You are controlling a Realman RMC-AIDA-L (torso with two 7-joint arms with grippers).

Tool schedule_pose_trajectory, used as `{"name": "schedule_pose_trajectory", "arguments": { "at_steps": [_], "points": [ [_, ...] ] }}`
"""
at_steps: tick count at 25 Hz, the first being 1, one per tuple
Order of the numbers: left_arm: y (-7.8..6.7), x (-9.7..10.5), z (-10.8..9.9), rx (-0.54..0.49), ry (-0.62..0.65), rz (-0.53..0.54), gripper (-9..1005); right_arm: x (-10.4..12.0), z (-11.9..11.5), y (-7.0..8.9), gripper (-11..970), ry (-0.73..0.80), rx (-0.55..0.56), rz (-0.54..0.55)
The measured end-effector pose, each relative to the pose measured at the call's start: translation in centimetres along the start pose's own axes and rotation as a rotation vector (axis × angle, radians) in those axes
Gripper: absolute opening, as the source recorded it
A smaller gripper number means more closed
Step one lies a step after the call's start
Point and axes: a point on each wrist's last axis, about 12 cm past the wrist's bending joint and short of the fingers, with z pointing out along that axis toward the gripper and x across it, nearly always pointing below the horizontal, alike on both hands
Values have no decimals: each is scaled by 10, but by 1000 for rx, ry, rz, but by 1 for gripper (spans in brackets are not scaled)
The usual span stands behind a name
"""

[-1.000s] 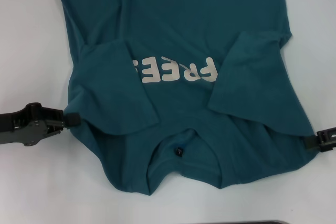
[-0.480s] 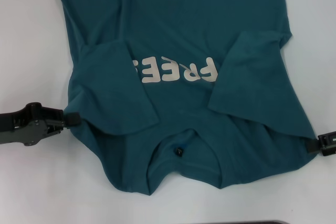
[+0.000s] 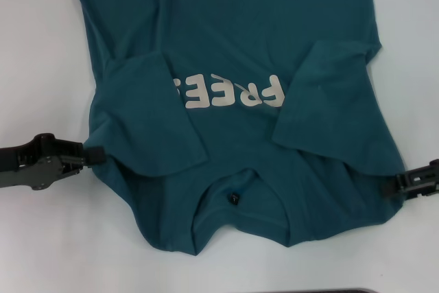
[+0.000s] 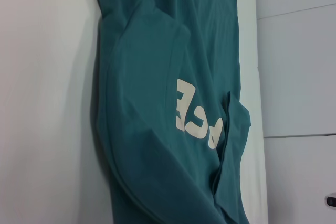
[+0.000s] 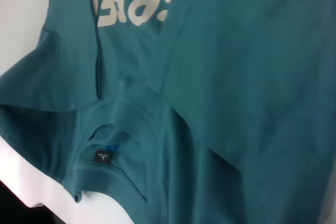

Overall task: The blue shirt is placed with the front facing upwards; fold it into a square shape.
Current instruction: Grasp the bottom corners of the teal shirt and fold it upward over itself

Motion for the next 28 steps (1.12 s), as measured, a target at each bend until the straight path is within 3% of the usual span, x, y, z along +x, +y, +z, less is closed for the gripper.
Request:
{"name": "schedule_pose_trajectory", "arguments": {
  "at_steps": [10,28],
  "points": [
    [-1,-1,0,7,-6,3,16,-2,-13,4,908,-92,-75,-8],
    [-1,-1,-1,9,-11,3,16,10,-16,-10,901,-44,11,55]
  ]
}}
